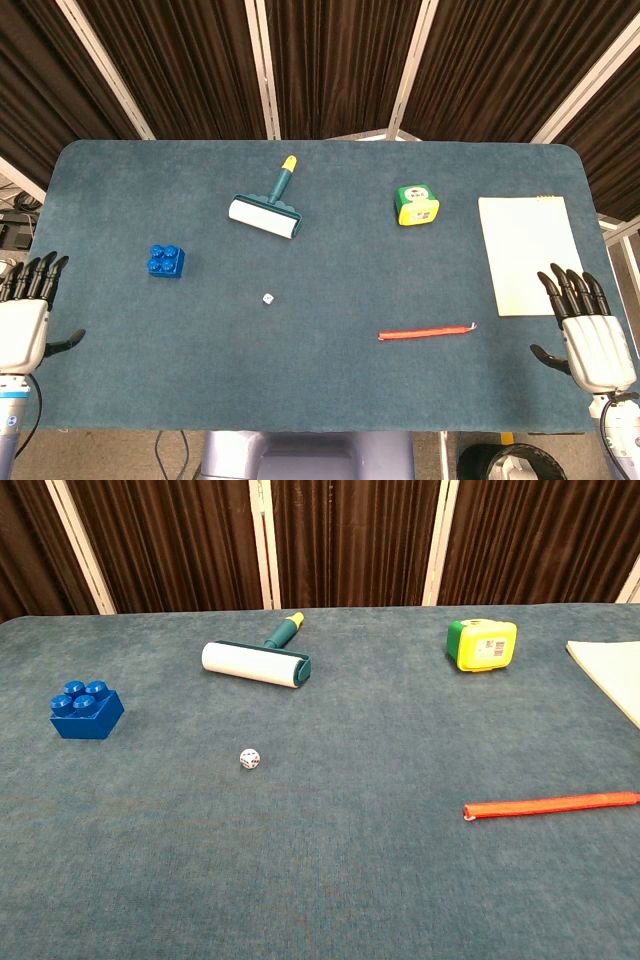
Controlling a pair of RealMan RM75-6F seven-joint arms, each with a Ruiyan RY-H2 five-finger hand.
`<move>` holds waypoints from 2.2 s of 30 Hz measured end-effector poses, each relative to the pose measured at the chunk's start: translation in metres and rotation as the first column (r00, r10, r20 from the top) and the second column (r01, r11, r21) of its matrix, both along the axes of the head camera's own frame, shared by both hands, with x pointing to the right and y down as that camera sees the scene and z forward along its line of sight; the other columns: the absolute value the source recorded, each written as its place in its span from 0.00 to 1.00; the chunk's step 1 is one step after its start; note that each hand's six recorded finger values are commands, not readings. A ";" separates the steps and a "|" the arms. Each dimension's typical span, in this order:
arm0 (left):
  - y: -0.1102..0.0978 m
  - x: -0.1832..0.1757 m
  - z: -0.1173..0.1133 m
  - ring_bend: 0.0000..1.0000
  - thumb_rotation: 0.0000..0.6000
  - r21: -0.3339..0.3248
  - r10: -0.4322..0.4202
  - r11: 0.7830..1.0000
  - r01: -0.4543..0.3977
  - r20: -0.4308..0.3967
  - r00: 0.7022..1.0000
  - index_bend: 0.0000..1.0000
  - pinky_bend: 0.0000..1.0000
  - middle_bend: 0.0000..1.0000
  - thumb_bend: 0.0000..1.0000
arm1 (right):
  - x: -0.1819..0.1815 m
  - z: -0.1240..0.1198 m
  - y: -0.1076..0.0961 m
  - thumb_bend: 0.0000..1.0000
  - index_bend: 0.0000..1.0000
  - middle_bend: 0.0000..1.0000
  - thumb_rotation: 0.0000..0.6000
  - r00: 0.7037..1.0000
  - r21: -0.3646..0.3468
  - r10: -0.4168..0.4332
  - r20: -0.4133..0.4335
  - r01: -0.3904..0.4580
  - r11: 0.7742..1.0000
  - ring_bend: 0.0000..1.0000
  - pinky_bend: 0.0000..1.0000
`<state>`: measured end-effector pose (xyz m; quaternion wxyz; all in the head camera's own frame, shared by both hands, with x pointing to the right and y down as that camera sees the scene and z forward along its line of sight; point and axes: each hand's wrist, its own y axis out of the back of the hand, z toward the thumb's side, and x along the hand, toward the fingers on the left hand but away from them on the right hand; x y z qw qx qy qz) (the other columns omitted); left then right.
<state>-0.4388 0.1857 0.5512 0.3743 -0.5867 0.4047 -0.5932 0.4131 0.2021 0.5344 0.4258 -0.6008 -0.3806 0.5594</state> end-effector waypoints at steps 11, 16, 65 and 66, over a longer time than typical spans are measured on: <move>-0.006 0.014 0.014 0.72 1.00 -0.039 0.054 0.998 -0.056 -0.040 0.998 0.00 0.90 0.74 0.52 | 0.000 -0.002 0.002 0.00 0.00 0.00 1.00 1.000 -0.008 0.006 0.003 -0.006 1.000 0.00 0.00; -0.018 0.053 0.036 0.94 1.00 -0.101 0.141 0.983 -0.152 -0.103 0.985 0.01 1.00 0.96 0.75 | 0.000 -0.003 0.002 0.00 0.00 0.00 1.00 1.000 -0.012 0.010 -0.002 -0.010 1.000 0.00 0.00; 0.004 0.227 0.163 0.95 1.00 -0.497 0.354 0.750 -0.436 -0.255 0.900 0.16 1.00 0.97 0.77 | 0.010 0.013 -0.003 0.00 0.00 0.00 1.00 0.998 -0.062 0.046 -0.047 -0.049 0.997 0.00 0.00; 0.005 0.226 0.163 0.95 1.00 -0.497 0.353 0.751 -0.434 -0.253 0.901 0.16 1.00 0.97 0.77 | 0.010 0.013 -0.003 0.00 0.00 0.00 1.00 0.998 -0.062 0.045 -0.047 -0.048 0.997 0.00 0.00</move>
